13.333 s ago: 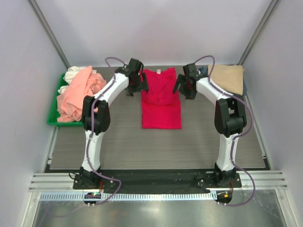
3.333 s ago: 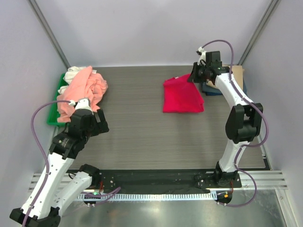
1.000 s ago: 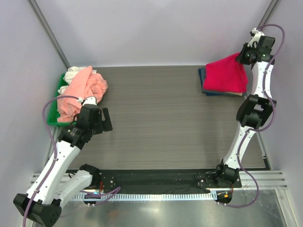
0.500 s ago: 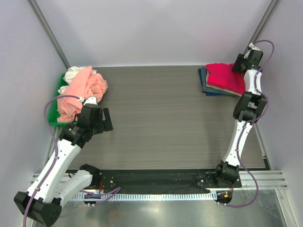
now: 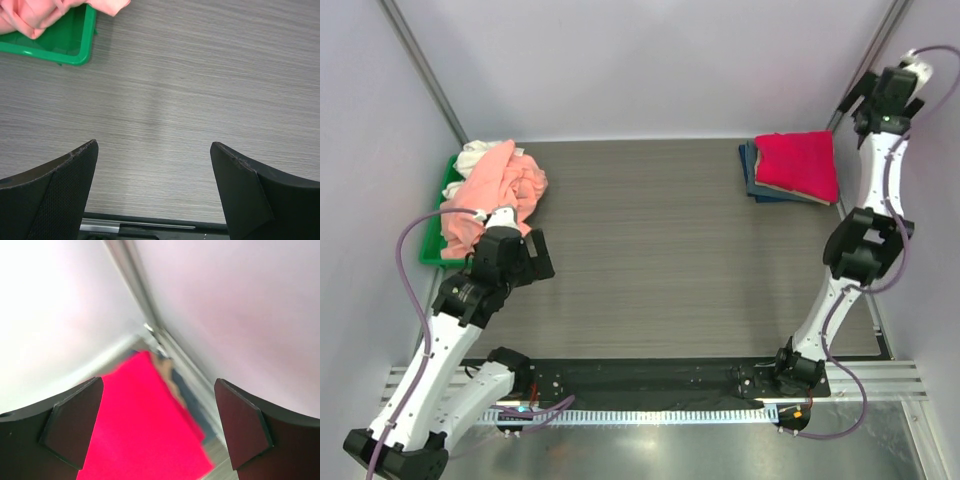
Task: Fold and stack the t-shirts
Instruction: Neatly place the folded tshirt to the corner, then reset both grippers
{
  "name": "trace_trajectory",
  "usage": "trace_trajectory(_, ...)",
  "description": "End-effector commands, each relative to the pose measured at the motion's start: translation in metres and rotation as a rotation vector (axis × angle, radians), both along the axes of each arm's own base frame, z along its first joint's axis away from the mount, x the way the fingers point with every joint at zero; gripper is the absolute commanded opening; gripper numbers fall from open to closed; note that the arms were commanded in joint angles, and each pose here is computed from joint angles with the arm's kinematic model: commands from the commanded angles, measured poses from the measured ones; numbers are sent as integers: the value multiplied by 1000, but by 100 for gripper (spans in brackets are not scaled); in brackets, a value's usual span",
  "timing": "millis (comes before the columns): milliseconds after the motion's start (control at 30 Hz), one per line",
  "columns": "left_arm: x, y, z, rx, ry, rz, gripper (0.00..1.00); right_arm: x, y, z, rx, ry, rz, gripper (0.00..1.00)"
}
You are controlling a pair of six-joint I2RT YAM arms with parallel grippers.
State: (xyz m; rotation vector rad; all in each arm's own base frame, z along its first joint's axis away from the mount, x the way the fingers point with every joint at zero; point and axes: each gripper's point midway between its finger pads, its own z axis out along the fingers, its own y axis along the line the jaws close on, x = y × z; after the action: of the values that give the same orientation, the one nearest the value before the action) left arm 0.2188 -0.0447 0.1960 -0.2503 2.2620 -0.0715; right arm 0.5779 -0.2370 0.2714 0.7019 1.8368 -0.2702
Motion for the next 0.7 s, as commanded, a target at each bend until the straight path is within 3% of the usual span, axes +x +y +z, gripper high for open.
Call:
trace_trajectory(0,3,0,15,-27,-82,-1,94,-58,35,143,37,-299,16,100)
trace_trajectory(100,2,-1,19,-35,-104,-8,97,-89,83,156,193,-367,123,100)
trace_trajectory(133,2,-1,19,-36,-103,-11,97,-95,114,158,252,-378,244,100)
trace_trajectory(167,1,-1,20,-37,-107,-13,98,-99,133,127,310,-325,282,100)
trace_trajectory(200,1,-1,20,-38,-110,-13,98,-114,182,150,307,-379,393,100)
trace_trajectory(233,1,-1,21,-41,-114,-16,98,-120,206,143,290,-366,437,100)
trace_trajectory(267,1,-1,22,-41,-117,-15,97,-126,238,114,291,-307,490,100)
trace_trajectory(300,0,-1,22,-43,-117,-16,98,-144,265,120,267,-319,537,100)
trace_trajectory(333,0,-1,22,-44,-120,-16,98,-157,324,109,275,-282,664,99)
trace_trajectory(467,0,-1,22,-40,-118,-14,98,-219,417,14,481,-110,930,100)
trace_trajectory(500,0,0,22,-40,-120,-11,98,-225,428,8,508,-141,969,99)
trace_trajectory(567,0,2,22,-35,-119,-2,98,-249,433,-46,585,-36,968,100)
trace_trajectory(667,0,3,22,-30,-120,8,98,-287,452,-85,685,37,1045,100)
